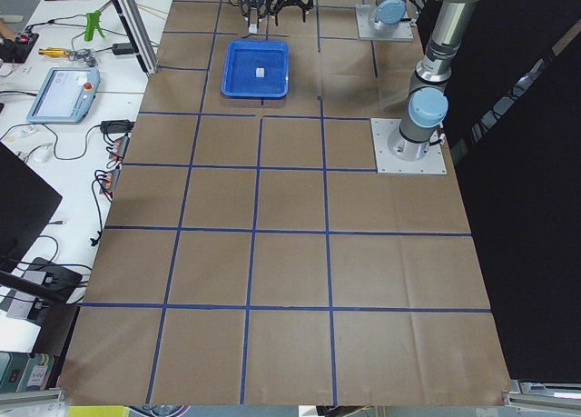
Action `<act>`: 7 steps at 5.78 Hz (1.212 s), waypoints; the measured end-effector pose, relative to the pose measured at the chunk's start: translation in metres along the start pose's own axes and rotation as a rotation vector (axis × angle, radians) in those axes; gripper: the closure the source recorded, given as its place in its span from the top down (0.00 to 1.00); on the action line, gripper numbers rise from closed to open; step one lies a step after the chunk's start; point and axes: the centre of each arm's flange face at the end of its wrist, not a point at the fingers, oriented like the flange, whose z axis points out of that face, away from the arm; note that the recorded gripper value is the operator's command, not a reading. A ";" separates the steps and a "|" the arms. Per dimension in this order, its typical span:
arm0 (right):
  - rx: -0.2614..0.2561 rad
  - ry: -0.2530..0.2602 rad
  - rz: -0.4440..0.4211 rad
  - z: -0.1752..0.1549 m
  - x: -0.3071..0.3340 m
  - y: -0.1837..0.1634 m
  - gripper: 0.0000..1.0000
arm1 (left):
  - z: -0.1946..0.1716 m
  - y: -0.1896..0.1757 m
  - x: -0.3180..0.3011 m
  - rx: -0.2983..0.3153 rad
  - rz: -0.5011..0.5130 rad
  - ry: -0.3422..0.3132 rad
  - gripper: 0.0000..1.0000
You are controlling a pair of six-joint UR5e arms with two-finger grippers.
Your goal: Assemble white blocks and place on blue tray
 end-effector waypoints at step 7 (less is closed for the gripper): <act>0.019 -0.005 0.072 0.097 -0.039 -0.015 0.33 | -0.045 0.070 -0.034 0.198 -1.265 -0.158 0.99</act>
